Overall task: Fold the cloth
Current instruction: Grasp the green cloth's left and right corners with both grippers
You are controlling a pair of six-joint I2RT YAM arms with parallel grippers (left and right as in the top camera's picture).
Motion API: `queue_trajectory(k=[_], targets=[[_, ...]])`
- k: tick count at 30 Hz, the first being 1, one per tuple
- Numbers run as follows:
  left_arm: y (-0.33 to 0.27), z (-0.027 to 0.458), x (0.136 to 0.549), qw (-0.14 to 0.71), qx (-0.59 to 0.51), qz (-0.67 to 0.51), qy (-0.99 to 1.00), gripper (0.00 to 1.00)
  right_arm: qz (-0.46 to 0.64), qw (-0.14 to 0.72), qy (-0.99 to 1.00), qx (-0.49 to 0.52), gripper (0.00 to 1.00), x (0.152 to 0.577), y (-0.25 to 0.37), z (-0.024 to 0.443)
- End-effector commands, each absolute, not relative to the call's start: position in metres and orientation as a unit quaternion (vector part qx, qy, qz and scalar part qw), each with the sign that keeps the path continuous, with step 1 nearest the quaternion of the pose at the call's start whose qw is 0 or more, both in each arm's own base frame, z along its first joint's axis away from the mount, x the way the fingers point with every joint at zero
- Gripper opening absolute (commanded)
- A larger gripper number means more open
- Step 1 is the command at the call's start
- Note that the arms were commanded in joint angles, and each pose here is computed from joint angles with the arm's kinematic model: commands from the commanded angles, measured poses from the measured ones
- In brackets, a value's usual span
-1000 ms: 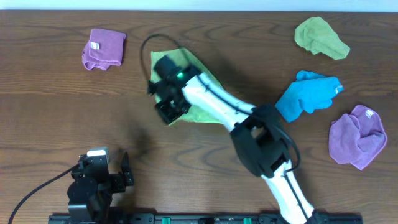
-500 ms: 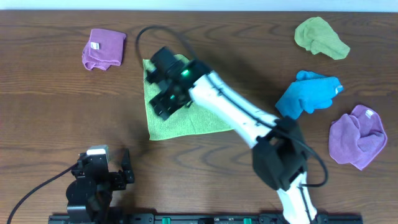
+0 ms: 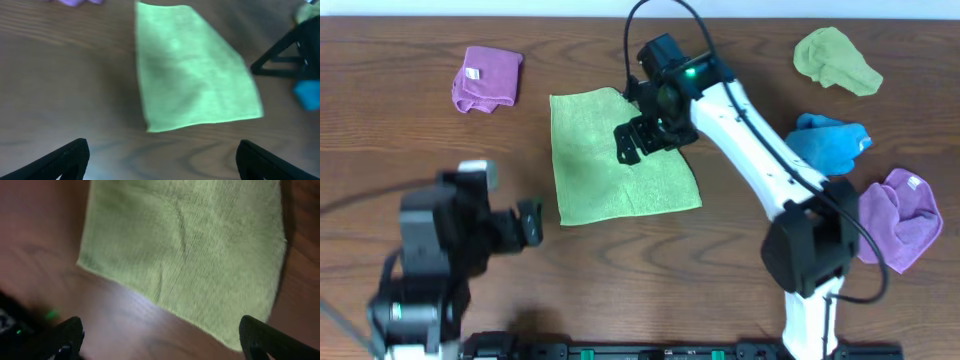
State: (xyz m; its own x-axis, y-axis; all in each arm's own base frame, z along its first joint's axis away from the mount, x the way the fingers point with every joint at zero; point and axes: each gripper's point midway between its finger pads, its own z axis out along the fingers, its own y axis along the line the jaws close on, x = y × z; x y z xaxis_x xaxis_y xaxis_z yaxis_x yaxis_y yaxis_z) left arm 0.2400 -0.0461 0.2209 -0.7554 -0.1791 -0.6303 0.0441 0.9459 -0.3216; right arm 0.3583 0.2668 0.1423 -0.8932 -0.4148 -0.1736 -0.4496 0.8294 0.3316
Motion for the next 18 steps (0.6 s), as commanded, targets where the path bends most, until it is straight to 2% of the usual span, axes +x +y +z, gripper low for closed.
queue_trajectory(k=[1,7,9,14,18], targets=[[-0.073,0.220,0.248,0.300,-0.025,-0.237,0.924,0.95,0.199,0.078,0.949,-0.233,0.99,0.359,0.253,0.175],[-0.096,0.202,0.262,0.220,-0.059,-0.330,0.916,0.95,0.214,0.088,0.952,-0.199,0.99,0.363,0.218,0.194],[-0.092,0.192,0.267,0.204,-0.080,-0.328,0.919,0.95,0.228,0.087,0.952,-0.188,0.99,0.364,0.208,0.196],[-0.084,0.155,0.264,0.151,-0.129,-0.331,0.923,0.95,0.262,0.064,0.948,-0.167,0.99,0.355,0.186,0.181],[-0.087,0.131,0.263,0.135,-0.171,-0.381,0.899,0.95,0.282,0.066,0.944,-0.156,0.99,0.344,0.174,0.168]])
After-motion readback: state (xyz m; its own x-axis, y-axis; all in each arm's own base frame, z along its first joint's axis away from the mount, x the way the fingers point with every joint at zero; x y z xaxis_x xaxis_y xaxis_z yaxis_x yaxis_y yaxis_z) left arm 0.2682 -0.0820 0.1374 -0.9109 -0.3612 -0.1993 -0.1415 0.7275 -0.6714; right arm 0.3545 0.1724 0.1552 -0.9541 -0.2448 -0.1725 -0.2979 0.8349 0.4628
